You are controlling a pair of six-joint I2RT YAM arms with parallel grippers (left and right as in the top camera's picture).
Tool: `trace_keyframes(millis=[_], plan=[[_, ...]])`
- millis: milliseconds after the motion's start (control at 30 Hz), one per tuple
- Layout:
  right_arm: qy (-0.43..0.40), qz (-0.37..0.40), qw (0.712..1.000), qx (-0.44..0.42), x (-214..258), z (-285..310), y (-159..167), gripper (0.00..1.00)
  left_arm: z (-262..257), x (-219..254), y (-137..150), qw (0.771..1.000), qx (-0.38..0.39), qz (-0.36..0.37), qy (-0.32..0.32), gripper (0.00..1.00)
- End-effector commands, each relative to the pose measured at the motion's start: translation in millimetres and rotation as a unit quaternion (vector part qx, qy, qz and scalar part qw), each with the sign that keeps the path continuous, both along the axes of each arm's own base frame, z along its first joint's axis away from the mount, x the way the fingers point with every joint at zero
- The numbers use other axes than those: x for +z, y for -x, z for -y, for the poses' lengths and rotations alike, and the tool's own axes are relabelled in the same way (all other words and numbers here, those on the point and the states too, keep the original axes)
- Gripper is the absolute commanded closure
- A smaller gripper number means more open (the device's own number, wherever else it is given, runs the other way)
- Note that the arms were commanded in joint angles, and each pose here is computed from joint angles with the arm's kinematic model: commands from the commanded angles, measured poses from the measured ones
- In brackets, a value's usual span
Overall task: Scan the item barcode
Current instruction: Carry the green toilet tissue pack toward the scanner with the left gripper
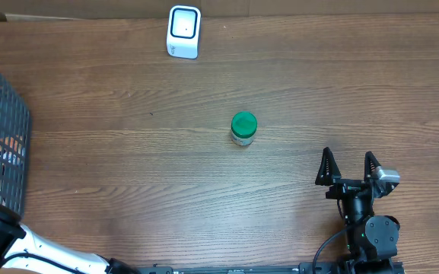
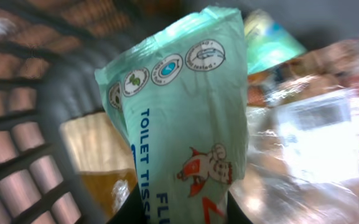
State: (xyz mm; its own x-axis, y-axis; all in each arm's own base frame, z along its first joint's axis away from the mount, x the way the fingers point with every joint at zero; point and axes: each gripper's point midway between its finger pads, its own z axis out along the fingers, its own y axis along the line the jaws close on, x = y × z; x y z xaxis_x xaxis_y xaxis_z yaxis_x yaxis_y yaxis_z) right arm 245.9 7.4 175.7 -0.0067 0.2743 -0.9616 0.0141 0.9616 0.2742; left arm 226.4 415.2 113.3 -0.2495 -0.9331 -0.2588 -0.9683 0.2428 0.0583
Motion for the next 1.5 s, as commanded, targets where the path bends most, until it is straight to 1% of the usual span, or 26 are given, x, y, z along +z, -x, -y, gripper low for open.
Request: trace_keyframes(millis=[0, 100, 167, 200, 233, 267, 300, 400, 500, 533, 667, 733, 867, 1000, 1100, 1200, 1367, 1400, 1467], plan=[[0.002, 0.001, 1.000, -0.001, -2, 0, 0, 0.00, -10, 73, -23, 0.997, -0.014, 0.054, -0.057, 0.96], [0.002, 0.001, 1.000, -0.001, -2, 0, 0, 0.00, -1, 117, -36, 0.992, -0.021, 0.102, -0.071, 0.96], [0.002, 0.001, 1.000, -0.001, -2, 0, 0, 0.00, 16, 159, -60, 0.980, -0.048, 0.179, -0.072, 0.96], [0.002, 0.001, 1.000, -0.001, -2, 0, 0, 0.00, 28, 183, -75, 0.969, -0.072, 0.225, -0.075, 0.96], [0.002, 0.001, 1.000, -0.001, -2, 0, 0, 0.00, 52, 222, -95, 0.948, -0.110, 0.289, -0.081, 0.96], [0.002, 0.001, 1.000, -0.001, -2, 0, 0, 0.00, 62, 237, -101, 0.940, -0.121, 0.309, -0.084, 0.96], [0.002, 0.001, 1.000, -0.001, -2, 0, 0, 0.00, 90, 272, -113, 0.921, -0.151, 0.345, -0.098, 0.96], [0.002, 0.001, 1.000, -0.001, -2, 0, 0, 0.00, 137, 308, -125, 0.900, -0.200, 0.370, -0.115, 0.96], [0.002, 0.001, 1.000, -0.001, -2, 0, 0, 0.00, 187, 324, -137, 0.883, -0.249, 0.382, -0.107, 0.96], [0.002, 0.001, 1.000, -0.001, -2, 0, 0, 0.00, 221, 326, -144, 0.873, -0.292, 0.379, -0.096, 0.96], [0.002, 0.001, 1.000, -0.001, -2, 0, 0, 0.00, 288, 307, -150, 0.865, -0.365, 0.341, -0.041, 0.96], [0.002, 0.001, 1.000, -0.001, -2, 0, 0, 0.00, 325, 292, -149, 0.858, -0.413, 0.305, -0.015, 0.96], [0.002, 0.001, 1.000, -0.001, -2, 0, 0, 0.00, 366, 274, -143, 0.856, -0.458, 0.240, -0.012, 0.96], [0.002, 0.001, 1.000, -0.001, -2, 0, 0, 0.00, 414, 264, -147, 0.828, -0.517, 0.215, -0.005, 0.96], [0.002, 0.001, 1.000, -0.001, -2, 0, 0, 0.00, 438, 251, -146, 0.819, -0.541, 0.190, 0.001, 0.96], [0.002, 0.001, 1.000, -0.001, -2, 0, 0, 0.00, 458, 228, -143, 0.814, -0.560, 0.152, 0.018, 0.96], [0.002, 0.001, 1.000, -0.001, -2, 0, 0, 0.00, 477, 176, -131, 0.823, -0.561, 0.064, 0.051, 0.96], [0.002, 0.001, 1.000, -0.001, -2, 0, 0, 0.00, 479, 156, -128, 0.829, -0.556, 0.034, 0.055, 0.96], [0.002, 0.001, 1.000, -0.001, -2, 0, 0, 0.00, 484, 132, -125, 0.830, -0.554, 0.003, 0.061, 0.96]])
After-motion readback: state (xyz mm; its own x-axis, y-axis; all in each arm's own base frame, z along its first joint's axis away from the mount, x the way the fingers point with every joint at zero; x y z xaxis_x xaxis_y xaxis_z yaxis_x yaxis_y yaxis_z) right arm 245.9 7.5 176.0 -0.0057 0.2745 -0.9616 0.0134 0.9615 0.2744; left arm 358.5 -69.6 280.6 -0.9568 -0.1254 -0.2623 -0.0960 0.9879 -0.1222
